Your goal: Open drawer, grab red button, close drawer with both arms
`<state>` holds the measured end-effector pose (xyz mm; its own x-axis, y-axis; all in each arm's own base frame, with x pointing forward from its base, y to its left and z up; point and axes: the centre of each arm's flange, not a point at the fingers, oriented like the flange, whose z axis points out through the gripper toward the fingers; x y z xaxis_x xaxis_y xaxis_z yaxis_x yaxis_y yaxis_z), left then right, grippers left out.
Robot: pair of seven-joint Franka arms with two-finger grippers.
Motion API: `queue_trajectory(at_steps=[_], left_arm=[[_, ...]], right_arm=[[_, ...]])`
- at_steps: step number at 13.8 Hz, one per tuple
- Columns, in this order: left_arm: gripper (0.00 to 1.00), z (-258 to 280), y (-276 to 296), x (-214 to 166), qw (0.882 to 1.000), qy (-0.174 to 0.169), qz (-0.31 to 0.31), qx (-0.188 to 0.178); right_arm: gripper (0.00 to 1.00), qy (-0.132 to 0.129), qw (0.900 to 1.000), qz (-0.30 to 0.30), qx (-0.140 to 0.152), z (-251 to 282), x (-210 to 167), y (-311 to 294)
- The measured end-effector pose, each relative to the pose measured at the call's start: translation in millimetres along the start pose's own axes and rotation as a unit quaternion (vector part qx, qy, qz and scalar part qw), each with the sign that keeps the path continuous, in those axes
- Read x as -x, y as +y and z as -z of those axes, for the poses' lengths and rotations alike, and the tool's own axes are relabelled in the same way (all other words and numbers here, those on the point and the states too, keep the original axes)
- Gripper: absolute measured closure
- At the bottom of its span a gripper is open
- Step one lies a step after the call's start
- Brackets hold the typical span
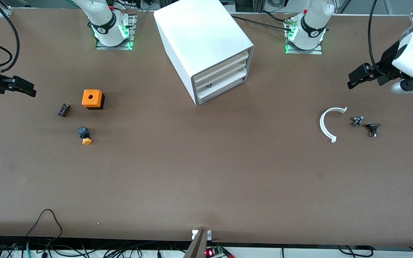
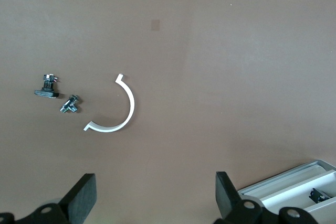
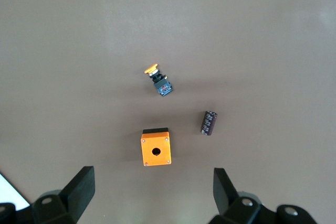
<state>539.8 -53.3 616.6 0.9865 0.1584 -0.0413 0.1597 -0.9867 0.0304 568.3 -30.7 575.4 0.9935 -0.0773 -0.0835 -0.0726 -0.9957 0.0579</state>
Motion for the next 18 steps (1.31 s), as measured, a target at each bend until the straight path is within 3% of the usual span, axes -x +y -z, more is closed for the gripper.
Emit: queue_trajectory(at_steps=[6, 10, 15, 18], left_arm=[[0.00, -17.2, 4.8, -5.9, 1.000, -0.021, -0.004, -0.004], [0.00, -80.5, 11.8, -24.8, 0.996, -0.087, -0.006, -0.006], [0.00, -154.4, 28.1, -37.7, 0.982, -0.174, -0.042, 0.063], [0.00, -223.2, 41.0, -40.6, 0.961, -0.246, -0.043, 0.116]], right_arm=[[0.00, -0.001, 1.000, 0.000, 0.000, -0.6, 0.0, 0.2], [0.00, -0.001, 1.000, 0.000, 0.000, -1.0, 0.1, 0.2], [0.00, -0.001, 1.000, 0.000, 0.000, -1.1, 0.1, 0.2], [0.00, -0.001, 1.000, 0.006, 0.000, -1.1, 0.1, -0.6]])
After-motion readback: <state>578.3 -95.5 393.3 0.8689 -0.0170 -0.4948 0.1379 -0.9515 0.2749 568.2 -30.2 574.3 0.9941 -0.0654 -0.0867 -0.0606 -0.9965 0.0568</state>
